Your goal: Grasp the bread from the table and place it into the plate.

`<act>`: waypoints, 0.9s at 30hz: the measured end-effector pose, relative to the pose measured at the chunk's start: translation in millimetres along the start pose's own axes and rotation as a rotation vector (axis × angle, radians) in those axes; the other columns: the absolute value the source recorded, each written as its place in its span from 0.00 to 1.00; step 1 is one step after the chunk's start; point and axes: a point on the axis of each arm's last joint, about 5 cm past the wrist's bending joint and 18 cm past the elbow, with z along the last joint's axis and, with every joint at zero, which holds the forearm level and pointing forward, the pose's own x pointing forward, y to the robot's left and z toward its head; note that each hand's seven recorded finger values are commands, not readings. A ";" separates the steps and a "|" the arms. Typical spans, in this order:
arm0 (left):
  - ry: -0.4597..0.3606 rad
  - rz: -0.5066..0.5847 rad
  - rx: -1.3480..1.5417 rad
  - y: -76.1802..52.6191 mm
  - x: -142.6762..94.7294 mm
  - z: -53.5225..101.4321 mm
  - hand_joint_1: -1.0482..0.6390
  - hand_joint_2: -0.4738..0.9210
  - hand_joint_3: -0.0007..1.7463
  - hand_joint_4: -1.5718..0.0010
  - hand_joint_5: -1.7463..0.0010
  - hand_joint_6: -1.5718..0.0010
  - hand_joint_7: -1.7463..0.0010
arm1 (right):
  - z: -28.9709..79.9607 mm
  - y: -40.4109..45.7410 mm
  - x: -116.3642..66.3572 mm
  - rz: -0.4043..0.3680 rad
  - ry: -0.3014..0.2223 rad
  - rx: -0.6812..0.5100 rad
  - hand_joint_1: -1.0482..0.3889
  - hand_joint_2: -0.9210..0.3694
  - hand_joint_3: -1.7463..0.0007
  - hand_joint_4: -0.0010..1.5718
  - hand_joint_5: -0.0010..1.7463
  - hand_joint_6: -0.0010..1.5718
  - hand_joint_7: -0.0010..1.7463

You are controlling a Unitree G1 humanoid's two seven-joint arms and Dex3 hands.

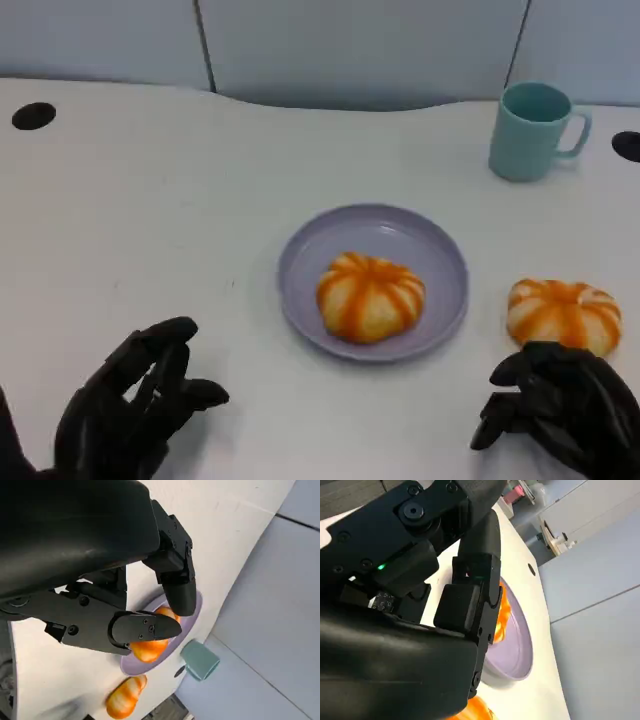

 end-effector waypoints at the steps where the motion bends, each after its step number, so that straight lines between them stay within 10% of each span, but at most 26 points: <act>1: -0.009 -0.001 -0.001 -1.0 0.4 -0.7 0.37 1.00 0.18 0.66 0.13 0.69 0.36 | -0.1 -1.1 0.0 0.000 0.002 0.001 0.05 0.19 1.00 0.91 0.39 0.93 0.24; 27: -0.044 0.022 0.016 -1.3 8.4 -5.1 0.38 1.00 0.17 0.62 0.16 0.65 0.40 | -1.3 -12.7 2.1 0.008 -0.007 0.000 0.06 0.18 1.00 0.91 0.37 0.92 0.22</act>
